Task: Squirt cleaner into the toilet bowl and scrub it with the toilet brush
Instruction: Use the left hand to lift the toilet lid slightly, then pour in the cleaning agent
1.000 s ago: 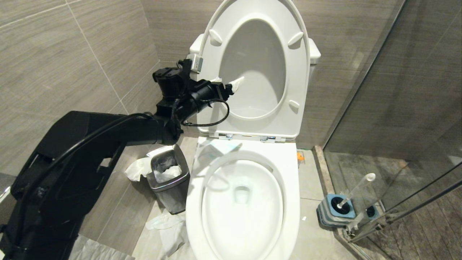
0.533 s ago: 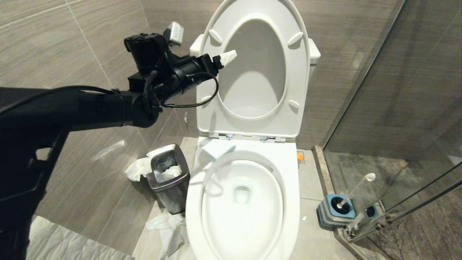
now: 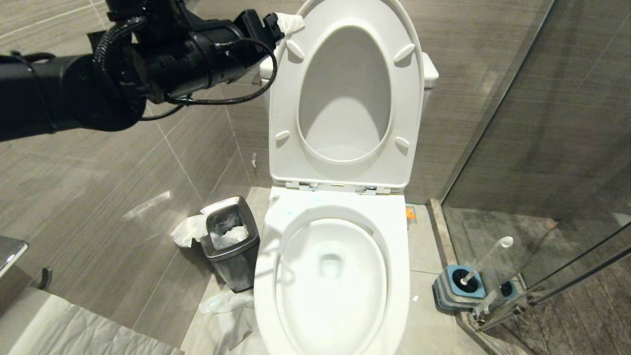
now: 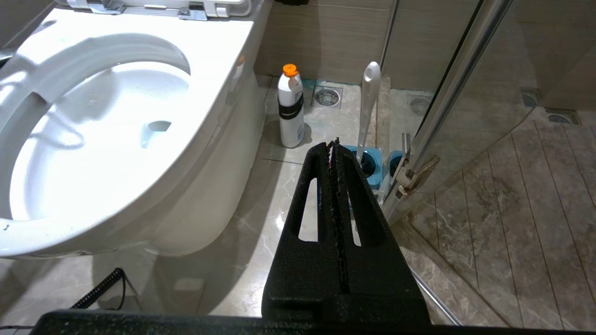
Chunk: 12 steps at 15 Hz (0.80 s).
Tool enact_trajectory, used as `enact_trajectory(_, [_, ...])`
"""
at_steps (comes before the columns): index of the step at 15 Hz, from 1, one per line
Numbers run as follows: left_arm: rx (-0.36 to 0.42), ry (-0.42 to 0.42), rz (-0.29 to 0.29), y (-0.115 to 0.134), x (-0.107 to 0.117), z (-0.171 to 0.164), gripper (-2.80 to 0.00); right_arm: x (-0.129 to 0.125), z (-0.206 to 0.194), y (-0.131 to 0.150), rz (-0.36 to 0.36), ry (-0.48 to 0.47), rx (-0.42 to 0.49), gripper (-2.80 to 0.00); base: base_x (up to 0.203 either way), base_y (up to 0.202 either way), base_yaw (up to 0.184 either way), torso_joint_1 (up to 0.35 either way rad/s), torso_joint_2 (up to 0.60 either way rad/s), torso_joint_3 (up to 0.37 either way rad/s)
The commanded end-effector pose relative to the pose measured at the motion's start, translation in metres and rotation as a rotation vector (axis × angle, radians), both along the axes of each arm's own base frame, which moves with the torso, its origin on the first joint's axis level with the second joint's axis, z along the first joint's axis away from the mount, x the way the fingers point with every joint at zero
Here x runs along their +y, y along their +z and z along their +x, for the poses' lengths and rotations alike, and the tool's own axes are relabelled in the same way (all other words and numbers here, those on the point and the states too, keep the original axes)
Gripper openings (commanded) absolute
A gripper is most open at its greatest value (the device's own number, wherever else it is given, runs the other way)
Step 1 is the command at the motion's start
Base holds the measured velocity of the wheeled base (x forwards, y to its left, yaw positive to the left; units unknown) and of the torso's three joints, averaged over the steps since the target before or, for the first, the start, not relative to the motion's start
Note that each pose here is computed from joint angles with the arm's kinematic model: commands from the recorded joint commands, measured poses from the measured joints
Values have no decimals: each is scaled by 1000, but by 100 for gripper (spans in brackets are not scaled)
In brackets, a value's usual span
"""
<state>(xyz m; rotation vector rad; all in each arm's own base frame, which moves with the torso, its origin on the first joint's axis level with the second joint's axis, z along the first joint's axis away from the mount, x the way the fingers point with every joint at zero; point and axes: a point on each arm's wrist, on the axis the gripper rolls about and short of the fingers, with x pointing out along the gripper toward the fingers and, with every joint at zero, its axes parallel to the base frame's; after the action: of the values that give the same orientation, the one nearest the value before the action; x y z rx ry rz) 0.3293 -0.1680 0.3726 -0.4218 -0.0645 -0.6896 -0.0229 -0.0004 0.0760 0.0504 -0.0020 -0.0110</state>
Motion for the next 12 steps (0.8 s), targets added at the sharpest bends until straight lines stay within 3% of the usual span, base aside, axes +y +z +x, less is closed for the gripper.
enact_trajectory(1, [-29, 58, -29, 23, 9, -26, 0, 0, 0, 0, 0, 0, -1, -280, 0, 0, 0, 0, 0, 0])
enact_trajectory(3, [-57, 141, -23, 30, 18, -31, 0, 0, 0, 0, 0, 0, 0, -280, 0, 0, 0, 0, 0, 0])
enact_trajectory(6, [-129, 283, 52, 39, 50, -34, 0, 0, 0, 0, 0, 0, 0, -280, 0, 0, 0, 0, 0, 0])
enact_trajectory(7, [-148, 312, 72, 42, 59, -38, -86, 0, 0, 0, 0, 0, 0, -280, 0, 0, 0, 0, 0, 0])
enact_trajectory(8, [-164, 329, 88, 45, 65, -43, -280, 0, 0, 0, 0, 0, 0, -280, 0, 0, 0, 0, 0, 0])
enact_trajectory(12, [-186, 340, 84, 52, 72, -58, -280, 0, 0, 0, 0, 0, 0, -280, 0, 0, 0, 0, 0, 0])
